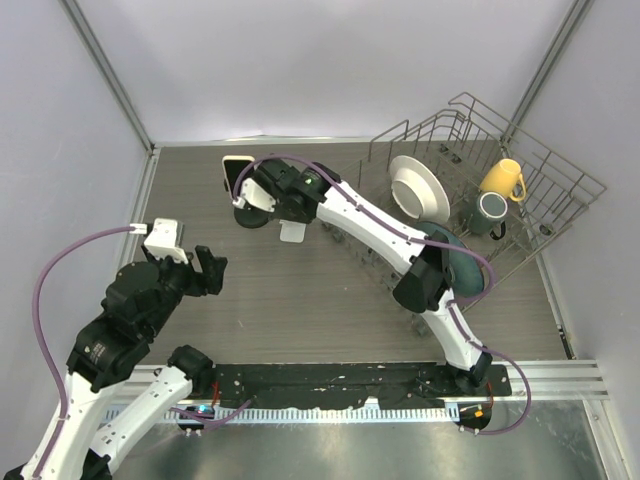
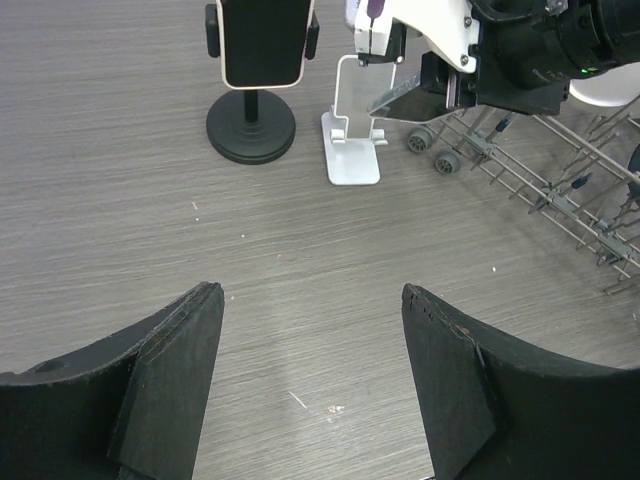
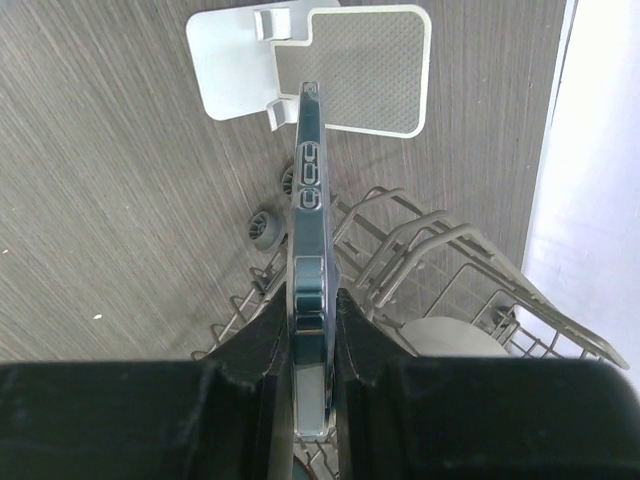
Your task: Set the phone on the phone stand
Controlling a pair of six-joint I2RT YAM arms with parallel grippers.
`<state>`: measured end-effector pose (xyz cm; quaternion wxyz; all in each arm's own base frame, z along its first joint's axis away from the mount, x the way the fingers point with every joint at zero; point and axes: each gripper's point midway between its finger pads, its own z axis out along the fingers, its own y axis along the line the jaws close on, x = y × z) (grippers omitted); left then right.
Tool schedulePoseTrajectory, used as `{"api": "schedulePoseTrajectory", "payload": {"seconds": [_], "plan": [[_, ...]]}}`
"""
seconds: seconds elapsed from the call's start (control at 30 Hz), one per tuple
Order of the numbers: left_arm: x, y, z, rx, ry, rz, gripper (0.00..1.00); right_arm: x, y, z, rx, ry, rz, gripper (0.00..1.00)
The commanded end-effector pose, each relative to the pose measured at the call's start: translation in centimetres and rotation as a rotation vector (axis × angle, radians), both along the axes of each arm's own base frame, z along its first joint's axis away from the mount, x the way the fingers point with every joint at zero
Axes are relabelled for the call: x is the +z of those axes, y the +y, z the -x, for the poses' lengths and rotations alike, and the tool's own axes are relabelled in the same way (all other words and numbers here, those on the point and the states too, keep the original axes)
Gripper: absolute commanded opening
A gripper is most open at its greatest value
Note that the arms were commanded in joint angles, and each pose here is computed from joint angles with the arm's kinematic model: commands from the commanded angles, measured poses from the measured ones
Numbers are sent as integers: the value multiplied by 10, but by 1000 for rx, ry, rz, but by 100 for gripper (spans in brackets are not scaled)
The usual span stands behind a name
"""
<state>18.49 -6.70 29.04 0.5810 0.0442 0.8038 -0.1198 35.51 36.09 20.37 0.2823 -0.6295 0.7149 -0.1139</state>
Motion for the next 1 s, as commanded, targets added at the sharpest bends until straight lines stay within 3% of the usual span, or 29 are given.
{"api": "schedulePoseTrajectory", "payload": {"seconds": [0.0,0.97], "plan": [[6,-4,-2,-16,-25,18,75,29,11,-13,44,-81,-73,0],[8,-5,5,-30,-21,41,83,6,30,-22,131,-56,-52,0]]}}
